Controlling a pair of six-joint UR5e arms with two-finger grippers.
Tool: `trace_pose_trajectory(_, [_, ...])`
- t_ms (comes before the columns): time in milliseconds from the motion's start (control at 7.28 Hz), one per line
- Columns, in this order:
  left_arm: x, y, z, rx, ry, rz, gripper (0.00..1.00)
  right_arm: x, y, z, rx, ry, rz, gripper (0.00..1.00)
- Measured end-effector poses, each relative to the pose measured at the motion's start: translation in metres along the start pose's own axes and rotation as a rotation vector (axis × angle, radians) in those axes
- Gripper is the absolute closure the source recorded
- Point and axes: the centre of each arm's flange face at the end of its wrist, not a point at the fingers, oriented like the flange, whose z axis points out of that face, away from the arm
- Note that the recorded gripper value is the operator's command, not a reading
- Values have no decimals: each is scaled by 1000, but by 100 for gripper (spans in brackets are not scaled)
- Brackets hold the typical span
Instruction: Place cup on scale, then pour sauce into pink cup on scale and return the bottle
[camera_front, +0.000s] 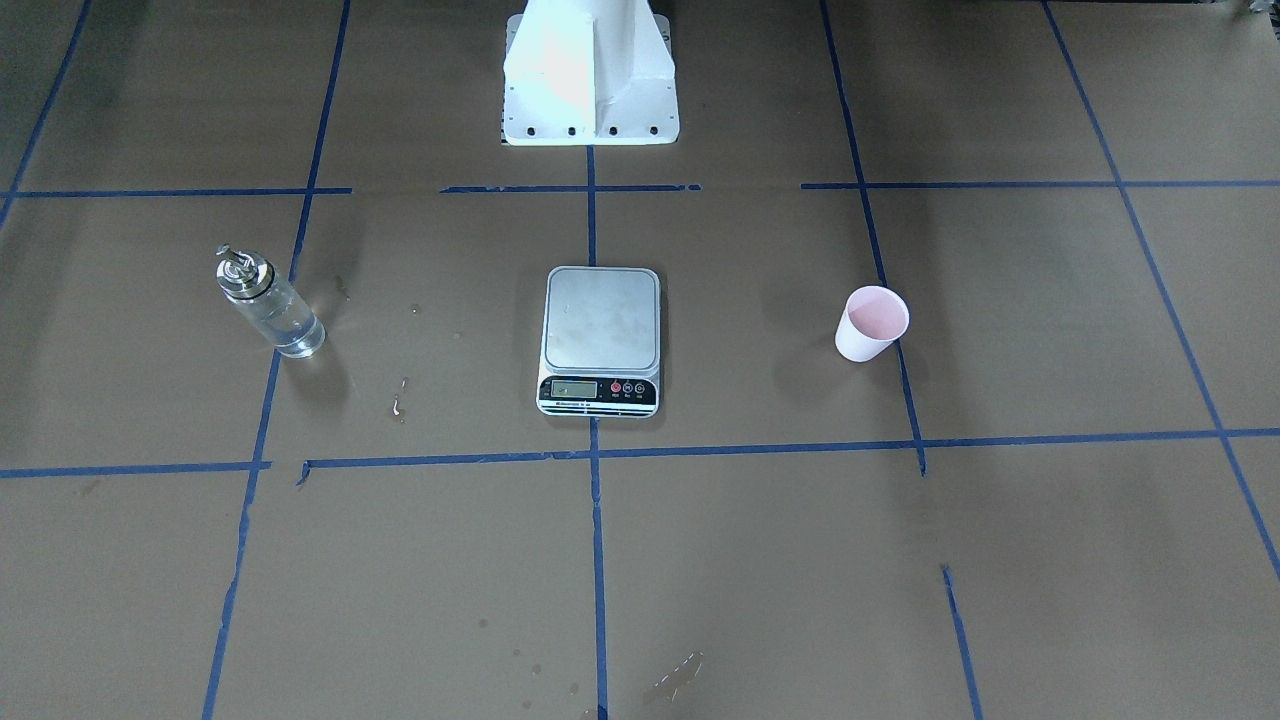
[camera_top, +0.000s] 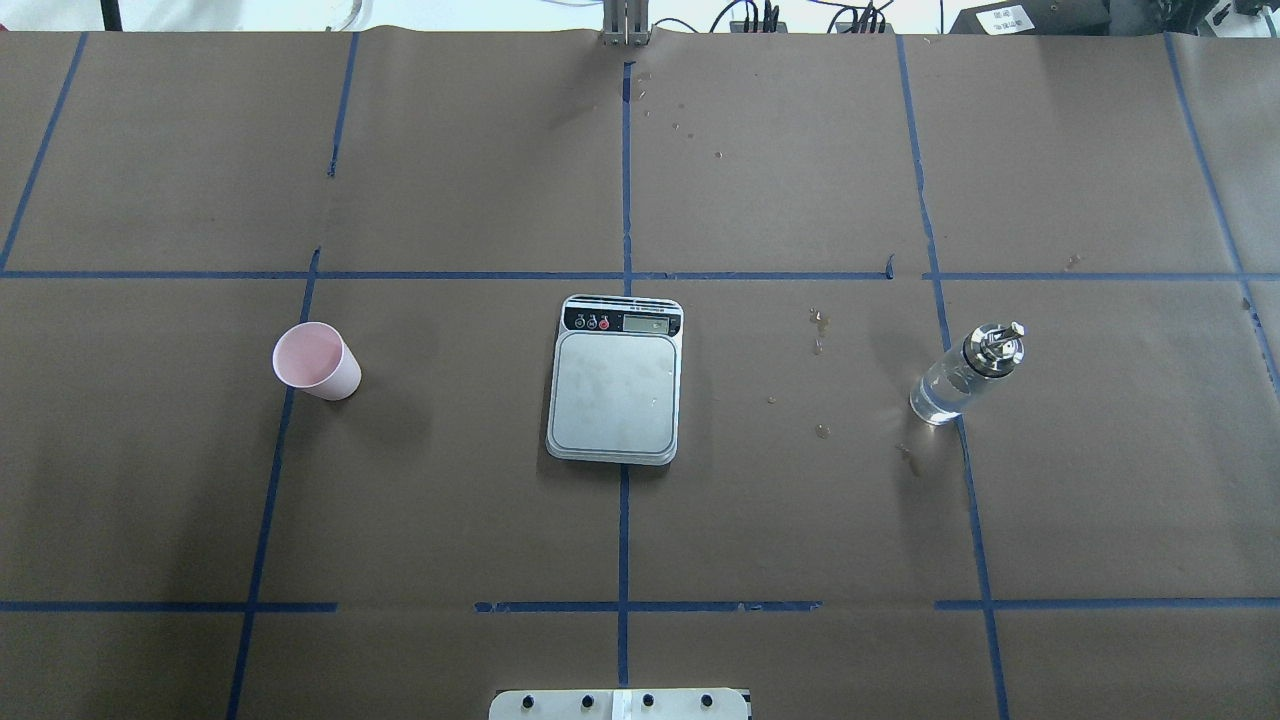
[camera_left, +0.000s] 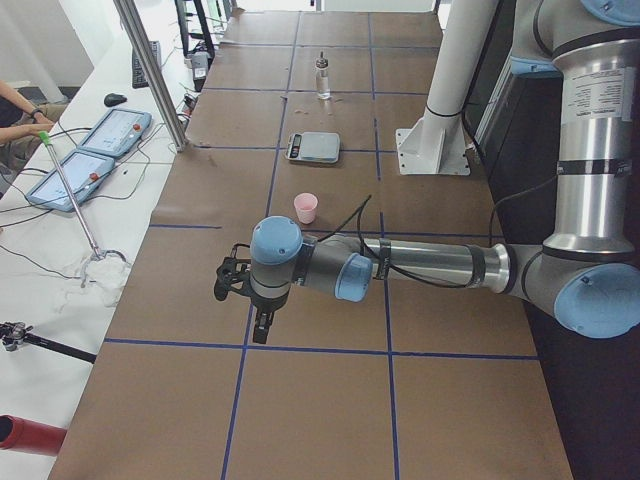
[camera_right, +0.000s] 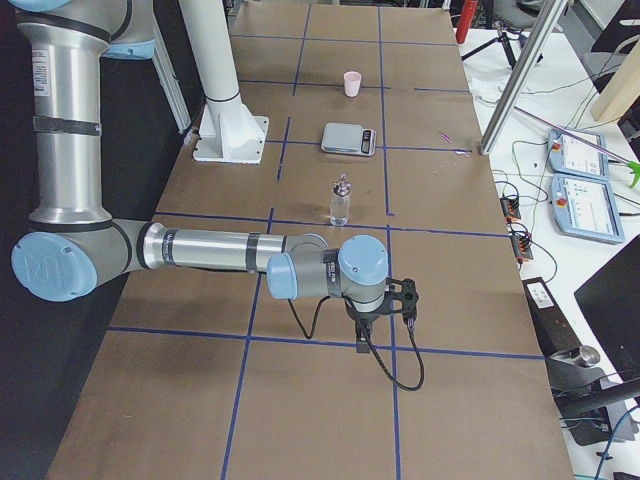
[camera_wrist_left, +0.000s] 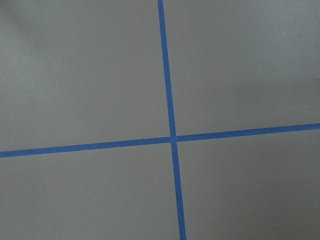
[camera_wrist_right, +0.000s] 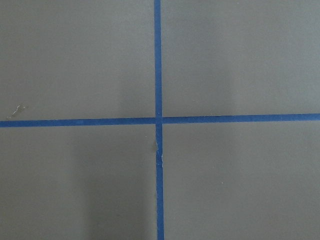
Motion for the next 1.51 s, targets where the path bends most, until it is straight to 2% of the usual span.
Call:
trace_pose_trajectory(275, [1, 0, -1, 2, 0, 3, 0, 0, 0, 0, -1, 0, -3, 0])
trace_pose_trajectory(550, [16, -9, -14, 31, 5, 29, 0, -2, -1, -1, 2, -4, -3, 0])
trace_pose_trajectory(962, [79, -25, -43, 109, 46, 163, 0, -4, -4, -2, 3, -4, 13, 0])
trace_pose_trajectory(1237, [126, -33, -43, 88, 198, 229, 0, -8, -6, -5, 13, -5, 2, 0])
trace_pose_trajectory(1512, [180, -46, -33, 22, 314, 164, 0, -15, -7, -12, 33, -11, -19, 0])
